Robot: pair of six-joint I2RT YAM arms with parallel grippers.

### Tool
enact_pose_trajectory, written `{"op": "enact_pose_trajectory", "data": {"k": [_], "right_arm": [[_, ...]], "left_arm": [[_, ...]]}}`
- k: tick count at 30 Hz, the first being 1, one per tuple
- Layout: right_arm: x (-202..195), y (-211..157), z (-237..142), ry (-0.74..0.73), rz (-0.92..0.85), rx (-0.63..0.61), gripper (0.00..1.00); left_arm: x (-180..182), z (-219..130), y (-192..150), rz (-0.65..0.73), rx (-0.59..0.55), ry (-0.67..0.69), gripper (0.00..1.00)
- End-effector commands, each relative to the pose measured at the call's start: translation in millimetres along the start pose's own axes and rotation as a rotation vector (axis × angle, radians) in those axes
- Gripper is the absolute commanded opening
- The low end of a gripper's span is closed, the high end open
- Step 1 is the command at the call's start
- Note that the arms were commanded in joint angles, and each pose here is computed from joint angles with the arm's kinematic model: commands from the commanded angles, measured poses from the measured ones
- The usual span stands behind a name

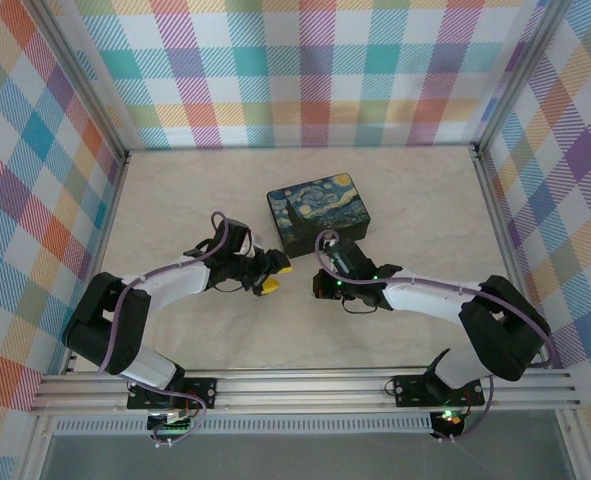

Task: Unlock the padlock with the key

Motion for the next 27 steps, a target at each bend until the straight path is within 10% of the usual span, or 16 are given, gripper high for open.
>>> {"op": "enact_pose_trajectory", "data": {"k": [1,23,27], "right_arm": [[11,8,-4,0.075,0.02,-0.023,0.0],[-17,-12,11,-0.047,0.069,0.041,0.0],[-26,-21,10,-0.088,0.072,0.059,0.16]], "left_arm": [[-11,1,-2,-0.042,0.018,-0.061,0.63],[4,-22,6,0.014,-0.077,0.065,0.63],[3,-31,9,0.031,-0.097,0.077,0.63]]}}
Point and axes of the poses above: each hand's point on the last joint's axis, 136 mm out from that joint toward the fingers, its own z axis out along the fingers, its own x axis along the line the jaws close on, y = z × x, the point moved 5 cm from there along -z, back along the fingers, and after that the axes turned 11 degrees about -z, right-handed, at the moved point
